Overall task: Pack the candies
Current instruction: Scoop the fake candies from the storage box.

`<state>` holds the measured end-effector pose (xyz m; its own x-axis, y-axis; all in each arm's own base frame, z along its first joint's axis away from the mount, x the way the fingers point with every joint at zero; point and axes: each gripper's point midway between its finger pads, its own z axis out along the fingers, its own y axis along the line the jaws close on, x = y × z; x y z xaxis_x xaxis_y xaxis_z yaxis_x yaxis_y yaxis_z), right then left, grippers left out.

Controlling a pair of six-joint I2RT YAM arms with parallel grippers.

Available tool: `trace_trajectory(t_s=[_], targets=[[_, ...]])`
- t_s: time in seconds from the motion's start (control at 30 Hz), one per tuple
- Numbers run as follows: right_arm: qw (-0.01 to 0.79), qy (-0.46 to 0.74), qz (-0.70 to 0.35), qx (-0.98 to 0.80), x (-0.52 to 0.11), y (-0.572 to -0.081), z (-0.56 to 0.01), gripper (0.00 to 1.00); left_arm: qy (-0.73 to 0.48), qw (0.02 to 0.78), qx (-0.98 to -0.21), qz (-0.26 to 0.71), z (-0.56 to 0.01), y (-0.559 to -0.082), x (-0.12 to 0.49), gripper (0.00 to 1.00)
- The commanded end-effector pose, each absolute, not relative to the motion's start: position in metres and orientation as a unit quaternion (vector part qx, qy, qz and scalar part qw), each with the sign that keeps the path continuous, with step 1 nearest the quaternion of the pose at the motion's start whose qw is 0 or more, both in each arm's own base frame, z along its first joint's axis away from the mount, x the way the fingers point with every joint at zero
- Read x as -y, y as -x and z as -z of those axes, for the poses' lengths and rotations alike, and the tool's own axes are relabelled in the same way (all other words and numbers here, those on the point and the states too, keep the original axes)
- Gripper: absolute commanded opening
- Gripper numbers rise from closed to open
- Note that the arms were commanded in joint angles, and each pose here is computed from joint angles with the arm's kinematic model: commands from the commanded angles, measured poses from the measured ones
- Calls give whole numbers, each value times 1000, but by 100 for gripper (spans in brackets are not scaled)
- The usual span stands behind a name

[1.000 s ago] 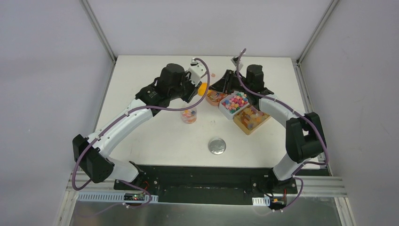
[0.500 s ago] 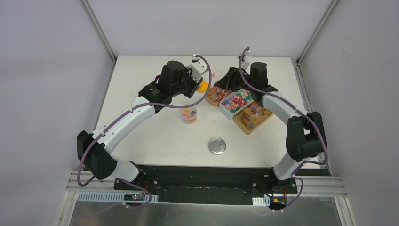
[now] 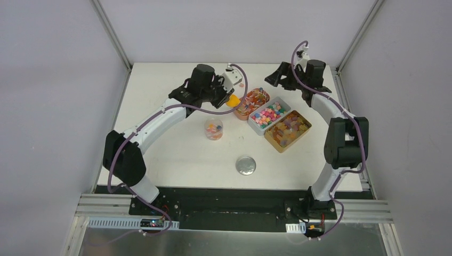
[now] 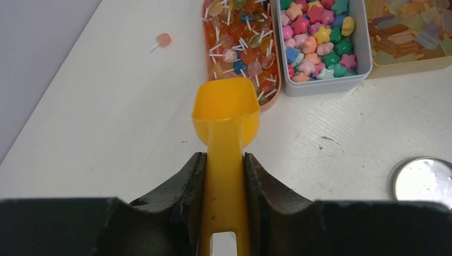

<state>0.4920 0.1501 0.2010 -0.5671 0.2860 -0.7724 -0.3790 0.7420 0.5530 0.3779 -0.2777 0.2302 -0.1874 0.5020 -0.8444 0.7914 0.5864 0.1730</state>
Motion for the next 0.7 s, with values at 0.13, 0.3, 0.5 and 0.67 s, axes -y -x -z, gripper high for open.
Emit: trace_trajectory(t_s=[0.13,0.3,0.5,0.67], targets=[[456,57,-350,-816,-134,-530,-177,99,-476,483,-710,191,-232,-400,298,0],[425,58,-354,-831,-134,-548,-157,98,-492,465,-711,189,-219,-410,302,0],[398,41,-350,-847,-132,-548,-129,91,-502,446,-717,187,-212,-423,309,0],[392,40,-349,-850,-132,-540,-119,91,-514,420,-726,182,-193,-426,310,0]])
